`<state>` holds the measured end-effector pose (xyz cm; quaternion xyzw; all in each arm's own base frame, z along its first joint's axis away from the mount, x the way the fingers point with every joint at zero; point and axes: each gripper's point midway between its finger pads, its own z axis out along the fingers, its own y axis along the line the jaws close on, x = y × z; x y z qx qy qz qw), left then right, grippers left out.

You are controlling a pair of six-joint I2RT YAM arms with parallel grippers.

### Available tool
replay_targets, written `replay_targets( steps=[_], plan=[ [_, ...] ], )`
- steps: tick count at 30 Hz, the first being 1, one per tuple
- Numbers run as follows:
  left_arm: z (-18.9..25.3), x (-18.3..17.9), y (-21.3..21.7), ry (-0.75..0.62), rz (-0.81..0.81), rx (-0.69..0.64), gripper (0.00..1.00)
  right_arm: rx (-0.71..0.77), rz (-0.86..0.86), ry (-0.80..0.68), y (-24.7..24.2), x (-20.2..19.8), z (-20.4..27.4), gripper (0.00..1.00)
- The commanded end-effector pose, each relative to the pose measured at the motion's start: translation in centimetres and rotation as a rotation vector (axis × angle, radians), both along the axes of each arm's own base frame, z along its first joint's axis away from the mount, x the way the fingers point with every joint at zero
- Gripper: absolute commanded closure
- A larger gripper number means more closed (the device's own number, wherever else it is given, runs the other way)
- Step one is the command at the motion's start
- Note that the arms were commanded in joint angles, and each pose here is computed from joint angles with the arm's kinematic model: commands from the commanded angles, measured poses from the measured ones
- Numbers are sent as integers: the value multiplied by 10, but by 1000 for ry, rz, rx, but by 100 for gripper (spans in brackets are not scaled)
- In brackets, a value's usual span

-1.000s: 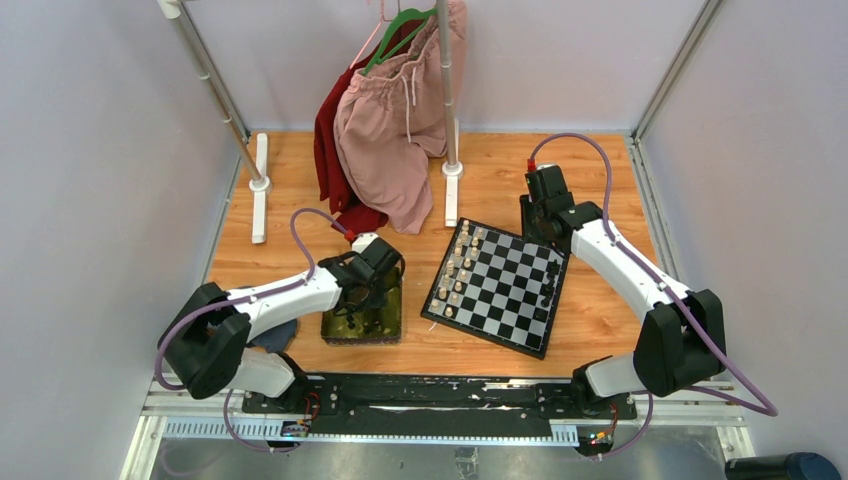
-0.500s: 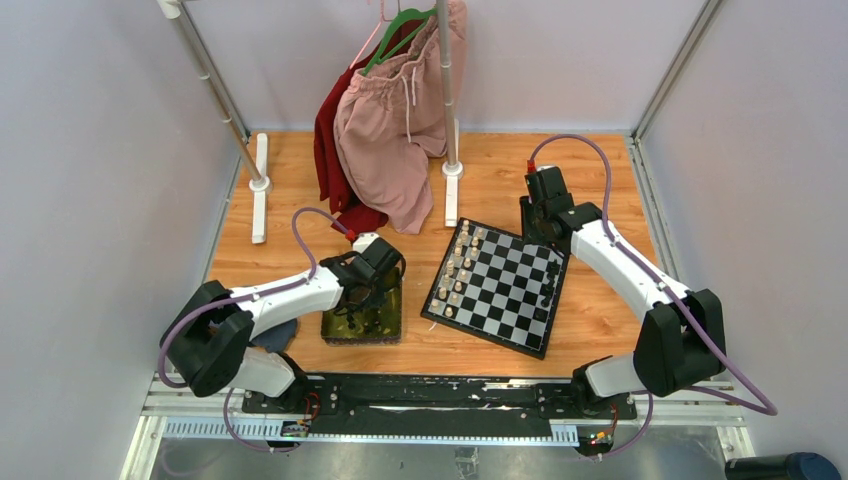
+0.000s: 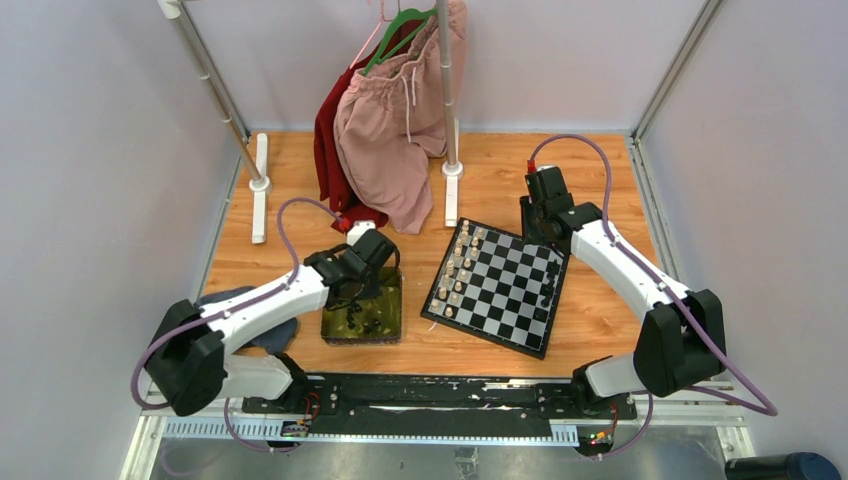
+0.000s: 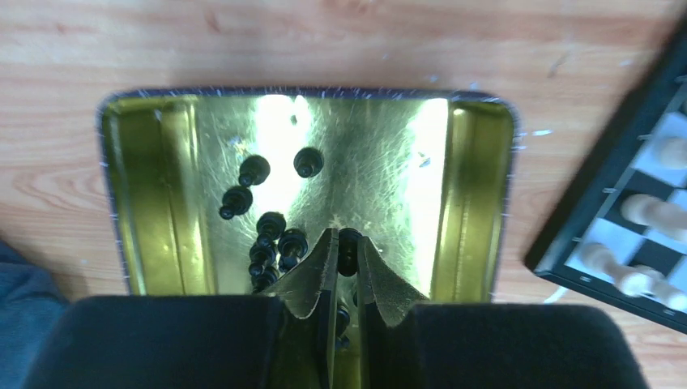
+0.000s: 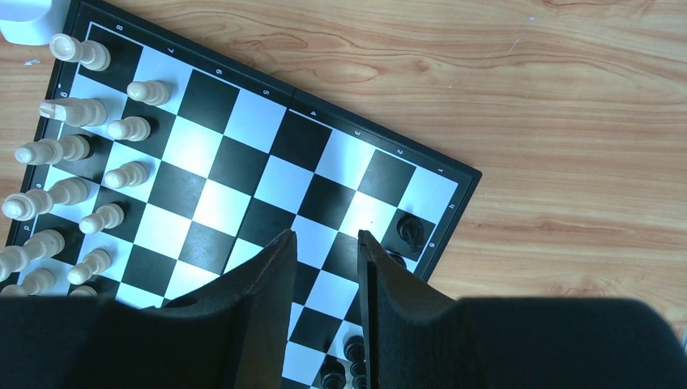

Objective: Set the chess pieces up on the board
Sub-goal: Pick up the chess piece from the storage box, then place the chess piece on the chessboard.

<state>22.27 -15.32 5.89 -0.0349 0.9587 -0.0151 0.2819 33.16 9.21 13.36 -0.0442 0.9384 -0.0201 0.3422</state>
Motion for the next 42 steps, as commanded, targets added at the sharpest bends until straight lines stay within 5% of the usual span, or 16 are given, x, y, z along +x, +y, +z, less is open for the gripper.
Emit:
replay_targets(
  steps=[1,6,14,28,42],
  plan=[
    [54,12,7,-107,-50,46,100,-23,-10,-17,-6,-5,7,62],
    [99,18,-16,-176,-168,77,100,-15,-61,-38,-19,-7,14,62],
    [125,26,-119,-195,-487,138,100,55,-285,-78,-71,-22,18,64],
    [80,27,-261,-124,-815,111,100,122,-537,-90,-128,-60,-2,65],
    [33,24,-309,-78,-920,120,100,141,-545,-96,-130,-73,-7,66]
  ],
)
